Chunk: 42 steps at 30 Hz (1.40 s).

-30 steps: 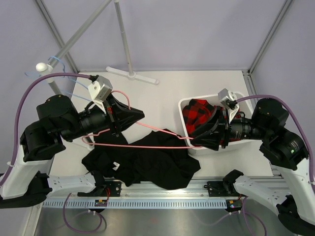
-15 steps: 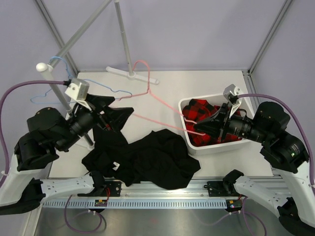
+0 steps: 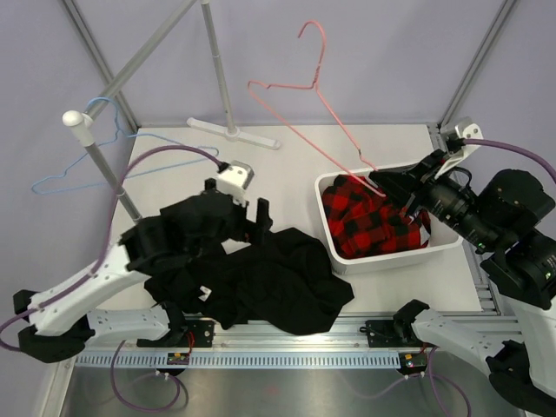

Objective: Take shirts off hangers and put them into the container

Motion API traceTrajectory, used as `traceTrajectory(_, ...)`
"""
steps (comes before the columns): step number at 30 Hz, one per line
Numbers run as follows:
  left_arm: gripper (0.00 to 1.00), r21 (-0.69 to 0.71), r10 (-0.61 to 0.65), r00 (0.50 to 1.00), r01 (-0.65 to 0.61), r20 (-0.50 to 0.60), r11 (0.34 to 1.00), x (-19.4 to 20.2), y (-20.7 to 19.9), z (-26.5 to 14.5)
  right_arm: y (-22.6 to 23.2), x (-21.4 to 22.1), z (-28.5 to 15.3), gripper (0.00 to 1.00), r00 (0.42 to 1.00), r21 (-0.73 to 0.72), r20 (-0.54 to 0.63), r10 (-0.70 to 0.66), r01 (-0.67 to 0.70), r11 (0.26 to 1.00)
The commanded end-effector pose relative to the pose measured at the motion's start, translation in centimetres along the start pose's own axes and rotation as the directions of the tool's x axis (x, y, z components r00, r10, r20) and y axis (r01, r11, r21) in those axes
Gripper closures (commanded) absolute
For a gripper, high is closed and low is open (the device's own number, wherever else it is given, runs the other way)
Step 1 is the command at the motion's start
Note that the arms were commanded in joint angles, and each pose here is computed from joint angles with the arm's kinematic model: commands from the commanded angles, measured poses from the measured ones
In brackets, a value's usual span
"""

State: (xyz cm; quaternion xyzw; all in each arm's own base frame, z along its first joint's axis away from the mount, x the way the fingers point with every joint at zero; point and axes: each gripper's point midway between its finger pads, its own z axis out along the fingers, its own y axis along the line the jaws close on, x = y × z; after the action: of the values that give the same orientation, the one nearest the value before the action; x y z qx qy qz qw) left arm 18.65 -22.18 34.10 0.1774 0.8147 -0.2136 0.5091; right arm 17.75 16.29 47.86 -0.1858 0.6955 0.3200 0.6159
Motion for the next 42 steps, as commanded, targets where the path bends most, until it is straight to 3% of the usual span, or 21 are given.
traceTrajectory(1,0.01,-0.146,-0.027,0.99,0.006,-0.138,0.989,5.9,1.8,2.7,-1.8,-3.1,1.1,1.0,0.994,0.107,0.103,-0.046,0.035,0.994)
traceTrajectory(7,0.01,-0.346,-0.079,0.934,-0.049,-0.348,0.937,15.0,4.3,5.4,-1.4,-3.6,5.8,1.0,0.996,0.057,0.061,-0.066,0.063,0.996)
traceTrajectory(14,0.01,-0.357,-0.195,0.88,0.031,-0.433,0.933,23.1,4.8,5.5,0.9,-2.0,12.6,1.0,0.998,-0.13,-0.027,-0.065,0.061,0.99)
traceTrajectory(22,0.01,-0.301,-0.264,0.835,0.125,-0.483,0.945,27.2,3.6,5.4,1.7,-2.0,17.8,1.0,0.995,-0.228,-0.034,-0.096,0.086,0.97)
traceTrajectory(34,0.02,-0.148,-0.226,0.764,0.171,-0.604,0.974,31.8,0.0,5.1,4.9,-1.6,23.2,1.0,0.99,-0.444,0.011,-0.139,0.129,0.887)
traceTrajectory(39,0.19,-0.161,-0.228,0.738,0.163,-0.635,0.973,33.7,-0.1,5.7,6.9,-0.9,25.9,1.0,0.987,-0.506,0.005,-0.159,0.14,0.851)
traceTrajectory(42,0.43,-0.166,-0.24,0.723,0.175,-0.647,0.971,34.7,-0.4,6.2,7.9,0.0,27.4,1.0,0.987,-0.526,-0.018,-0.16,0.127,0.841)
